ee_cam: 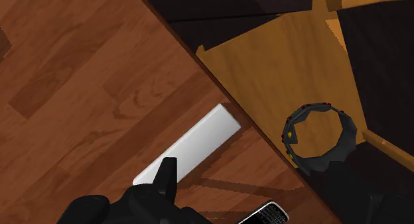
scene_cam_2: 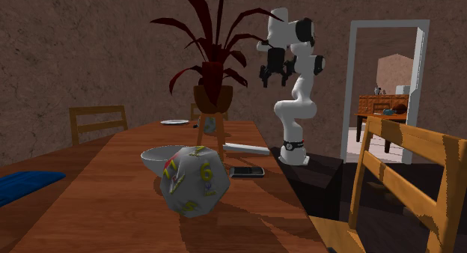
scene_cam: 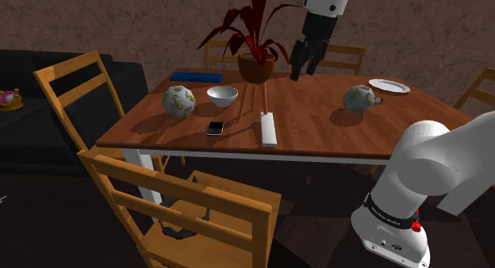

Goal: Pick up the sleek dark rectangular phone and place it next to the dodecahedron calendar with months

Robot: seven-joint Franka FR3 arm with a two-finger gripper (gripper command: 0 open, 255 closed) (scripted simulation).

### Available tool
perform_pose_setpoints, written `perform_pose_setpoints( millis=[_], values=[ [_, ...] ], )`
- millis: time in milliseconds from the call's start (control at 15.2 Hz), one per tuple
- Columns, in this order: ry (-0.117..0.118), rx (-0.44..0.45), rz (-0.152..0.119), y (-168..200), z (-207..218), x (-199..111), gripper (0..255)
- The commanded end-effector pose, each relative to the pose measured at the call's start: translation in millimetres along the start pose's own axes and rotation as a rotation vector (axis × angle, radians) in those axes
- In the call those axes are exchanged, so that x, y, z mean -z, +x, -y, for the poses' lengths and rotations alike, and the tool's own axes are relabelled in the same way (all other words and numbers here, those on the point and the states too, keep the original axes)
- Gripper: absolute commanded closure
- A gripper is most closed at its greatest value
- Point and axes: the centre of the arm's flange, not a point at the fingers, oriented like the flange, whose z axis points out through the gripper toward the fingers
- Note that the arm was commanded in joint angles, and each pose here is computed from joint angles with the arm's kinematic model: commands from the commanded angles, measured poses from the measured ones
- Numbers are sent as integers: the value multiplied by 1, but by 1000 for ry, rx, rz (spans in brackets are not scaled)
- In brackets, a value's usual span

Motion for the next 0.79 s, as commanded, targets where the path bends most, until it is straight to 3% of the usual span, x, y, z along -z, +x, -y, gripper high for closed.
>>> perform_pose_setpoints(
  millis=[0, 726],
  values=[
    [0, 0, 0, 0, 0, 0, 0],
    [-1, -247, 40, 102, 50, -97, 0]
  ],
)
